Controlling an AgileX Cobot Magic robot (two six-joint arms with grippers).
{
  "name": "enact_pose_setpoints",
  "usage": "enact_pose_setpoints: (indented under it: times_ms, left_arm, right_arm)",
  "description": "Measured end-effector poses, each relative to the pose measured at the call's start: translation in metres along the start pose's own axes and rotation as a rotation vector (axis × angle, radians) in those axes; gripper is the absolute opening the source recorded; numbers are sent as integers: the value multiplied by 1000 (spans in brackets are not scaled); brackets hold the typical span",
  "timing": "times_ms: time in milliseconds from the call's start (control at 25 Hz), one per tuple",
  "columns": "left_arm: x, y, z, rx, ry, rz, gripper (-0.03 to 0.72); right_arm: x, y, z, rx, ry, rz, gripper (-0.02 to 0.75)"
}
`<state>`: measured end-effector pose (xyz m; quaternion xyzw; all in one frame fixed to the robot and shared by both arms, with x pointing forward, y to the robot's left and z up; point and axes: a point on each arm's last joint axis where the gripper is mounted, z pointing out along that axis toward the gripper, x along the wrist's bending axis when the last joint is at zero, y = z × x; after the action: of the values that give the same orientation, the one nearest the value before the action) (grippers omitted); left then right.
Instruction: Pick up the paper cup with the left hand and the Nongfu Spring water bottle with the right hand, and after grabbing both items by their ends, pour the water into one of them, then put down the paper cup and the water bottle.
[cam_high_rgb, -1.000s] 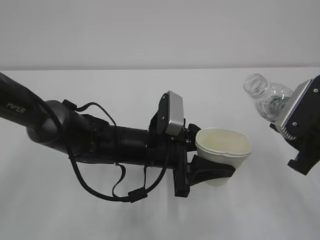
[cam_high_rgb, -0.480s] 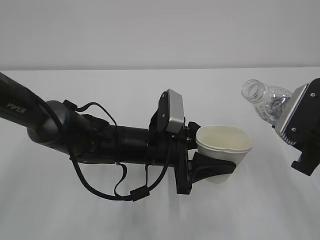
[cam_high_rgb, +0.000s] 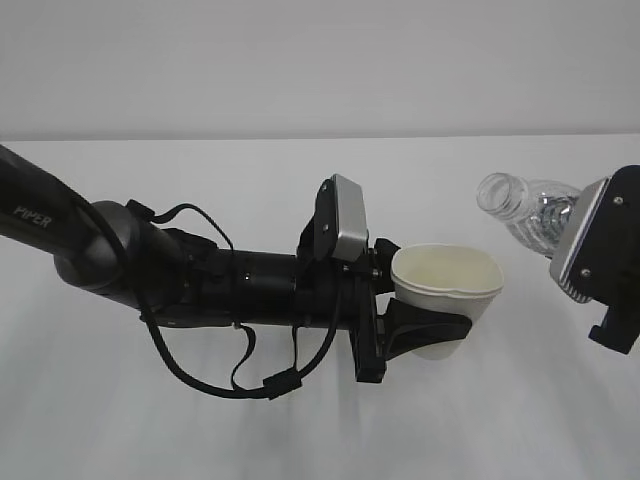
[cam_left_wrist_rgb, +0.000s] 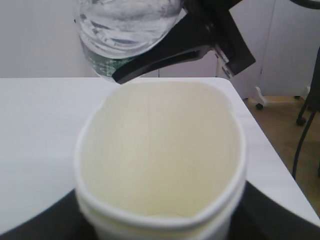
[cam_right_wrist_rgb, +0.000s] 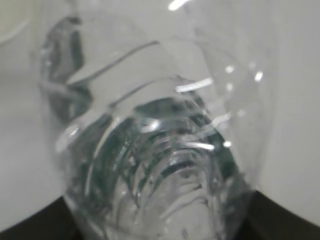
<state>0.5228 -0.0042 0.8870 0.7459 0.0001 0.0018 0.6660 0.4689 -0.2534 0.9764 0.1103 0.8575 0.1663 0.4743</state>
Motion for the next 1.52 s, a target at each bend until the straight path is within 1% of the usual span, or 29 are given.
enact_pose_setpoints:
  times_ms: [240, 400, 680, 1320, 1520]
  left_arm:
    - [0, 0, 0, 2, -3, 3, 404]
    - [-2, -1, 0, 12, -23, 14, 404]
    - [-5, 6, -1, 19, -59, 45, 404]
    - [-6, 10, -1, 13, -59, 21, 404]
    - [-6, 10, -1, 13, -59, 21, 404]
  right_arm:
    - [0, 0, 0, 0, 0, -55, 399]
    - [0, 0, 0, 1, 0, -87, 398]
    - [0, -1, 0, 6, -3, -90, 399]
    - [-1, -1, 0, 11, -5, -153, 398]
    - [-1, -1, 0, 12, -5, -201, 398]
